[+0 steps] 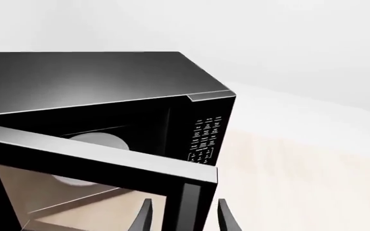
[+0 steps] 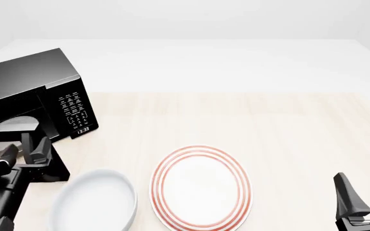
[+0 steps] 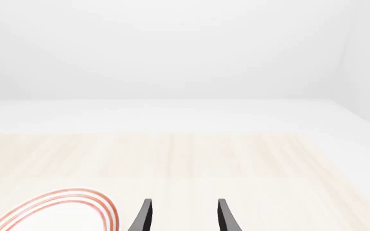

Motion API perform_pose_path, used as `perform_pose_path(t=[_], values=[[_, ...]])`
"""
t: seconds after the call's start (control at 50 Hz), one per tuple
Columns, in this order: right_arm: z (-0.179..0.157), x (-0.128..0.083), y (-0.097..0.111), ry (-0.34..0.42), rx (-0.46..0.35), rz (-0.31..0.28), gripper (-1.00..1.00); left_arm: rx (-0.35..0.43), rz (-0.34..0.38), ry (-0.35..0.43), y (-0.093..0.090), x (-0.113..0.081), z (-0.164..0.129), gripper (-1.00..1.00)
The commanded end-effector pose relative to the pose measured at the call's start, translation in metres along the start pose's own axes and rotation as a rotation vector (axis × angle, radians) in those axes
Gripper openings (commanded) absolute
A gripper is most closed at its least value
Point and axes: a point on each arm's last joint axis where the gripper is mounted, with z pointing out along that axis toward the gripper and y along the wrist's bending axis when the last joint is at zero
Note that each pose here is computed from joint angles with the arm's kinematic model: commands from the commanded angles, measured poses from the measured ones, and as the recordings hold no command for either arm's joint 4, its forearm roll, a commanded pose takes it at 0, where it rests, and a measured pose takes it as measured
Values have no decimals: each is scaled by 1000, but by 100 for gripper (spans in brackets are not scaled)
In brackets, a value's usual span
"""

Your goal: Open the microwave.

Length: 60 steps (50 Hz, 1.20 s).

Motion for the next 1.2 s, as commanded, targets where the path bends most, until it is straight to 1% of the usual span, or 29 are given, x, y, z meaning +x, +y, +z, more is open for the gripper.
perform_pose_path(t=[0.02, 0.3, 0.42, 0.54, 0.62, 0.74, 0.84, 1.2], values=[[0, 0, 0, 0, 0, 0, 100, 8, 17, -13, -2, -6, -5, 100], [0, 0, 0, 0, 0, 0, 100, 15, 30, -29, -4, -16, -14, 100], [0, 0, 0, 0, 0, 0, 100, 20, 48, -39, -6, -26, -19, 100], [0, 0, 0, 0, 0, 0, 100, 14, 57, -41, -5, -27, -24, 100], [0, 0, 0, 0, 0, 1, 100, 14, 67, -48, -6, -34, -30, 100], [0, 0, 0, 0, 0, 0, 100, 15, 79, -51, -7, -38, -34, 100], [0, 0, 0, 0, 0, 0, 100, 17, 89, -64, -8, -46, -42, 100], [0, 0, 0, 0, 0, 0, 100, 29, 125, -93, -14, -75, -55, 100]])
